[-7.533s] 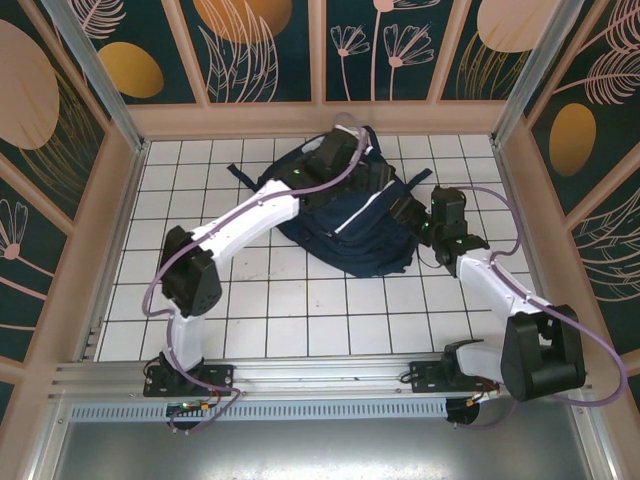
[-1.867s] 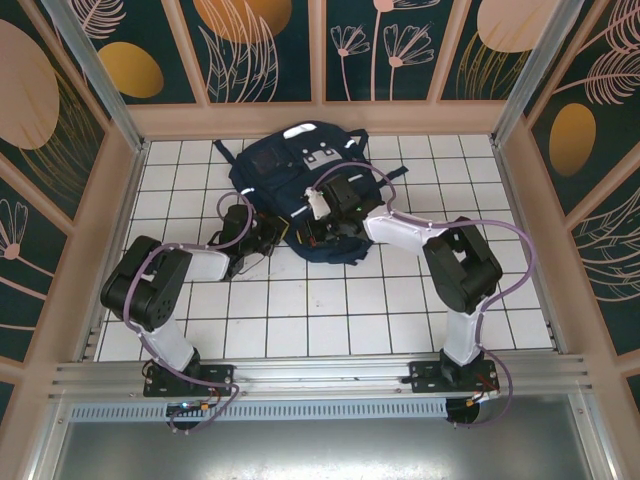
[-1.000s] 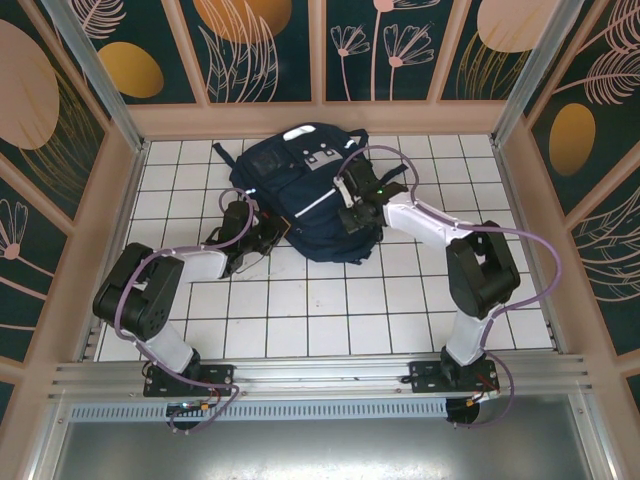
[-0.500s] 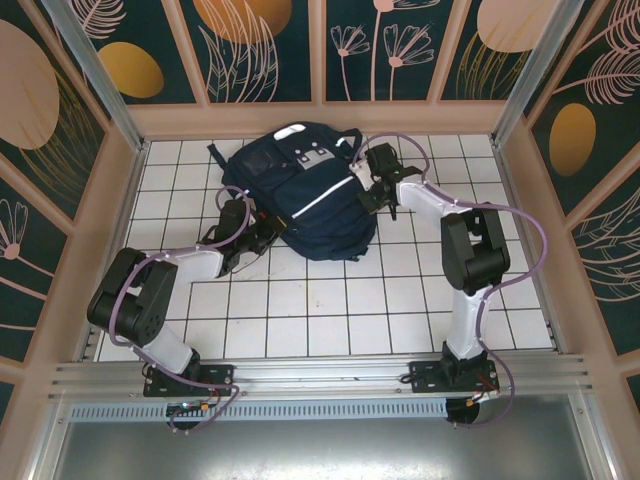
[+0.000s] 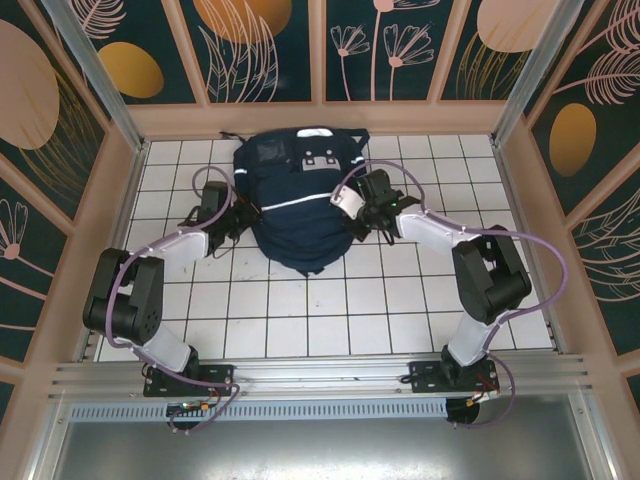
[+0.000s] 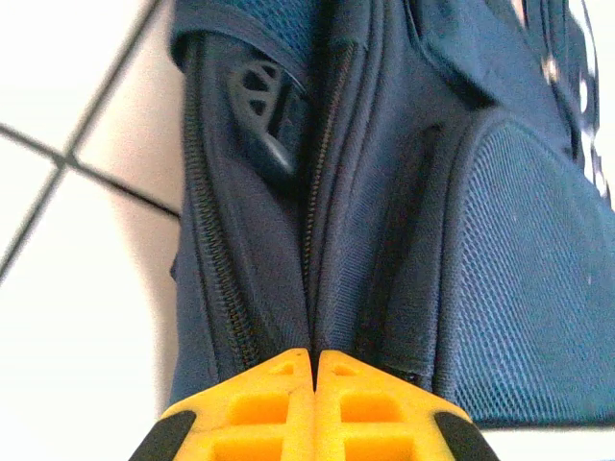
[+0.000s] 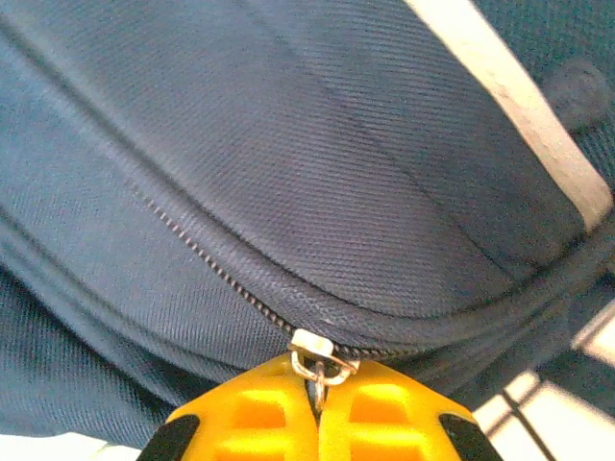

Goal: Pack books, pencil case, and school supplies into a backpack

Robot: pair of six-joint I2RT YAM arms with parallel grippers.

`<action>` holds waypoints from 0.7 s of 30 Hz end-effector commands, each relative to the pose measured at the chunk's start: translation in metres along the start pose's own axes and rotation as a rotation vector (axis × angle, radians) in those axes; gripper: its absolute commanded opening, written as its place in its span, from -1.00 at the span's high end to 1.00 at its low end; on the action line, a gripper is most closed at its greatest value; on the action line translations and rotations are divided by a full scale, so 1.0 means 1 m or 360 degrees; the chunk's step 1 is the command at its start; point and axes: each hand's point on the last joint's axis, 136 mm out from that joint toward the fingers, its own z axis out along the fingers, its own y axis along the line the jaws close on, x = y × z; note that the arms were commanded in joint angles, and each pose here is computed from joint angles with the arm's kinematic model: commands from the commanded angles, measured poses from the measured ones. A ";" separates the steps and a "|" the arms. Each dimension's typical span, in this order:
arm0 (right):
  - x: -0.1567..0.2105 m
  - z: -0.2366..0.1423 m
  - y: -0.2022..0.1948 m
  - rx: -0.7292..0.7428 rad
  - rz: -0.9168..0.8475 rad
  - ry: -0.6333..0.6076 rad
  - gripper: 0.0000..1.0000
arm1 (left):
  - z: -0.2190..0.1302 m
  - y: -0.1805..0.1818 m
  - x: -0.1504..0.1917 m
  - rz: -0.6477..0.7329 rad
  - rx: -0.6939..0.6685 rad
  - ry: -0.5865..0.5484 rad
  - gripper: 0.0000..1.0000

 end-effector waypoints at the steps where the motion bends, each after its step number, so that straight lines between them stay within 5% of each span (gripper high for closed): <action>1: -0.035 -0.008 0.033 -0.0124 -0.0042 -0.0190 1.00 | -0.002 -0.005 -0.041 0.0080 -0.0060 -0.0181 0.84; 6: -0.070 -0.006 0.080 -0.0305 -0.0072 -0.0334 1.00 | -0.006 -0.017 -0.056 0.0064 -0.0057 -0.0200 -0.31; 10: -0.100 -0.011 0.102 -0.0395 -0.0071 -0.0494 1.00 | -0.016 -0.017 -0.048 0.0018 -0.0063 -0.0145 -0.57; 21: -0.154 -0.012 0.132 -0.0509 -0.0008 -0.0688 1.00 | -0.051 0.004 0.029 -0.0657 0.0236 0.0040 -0.68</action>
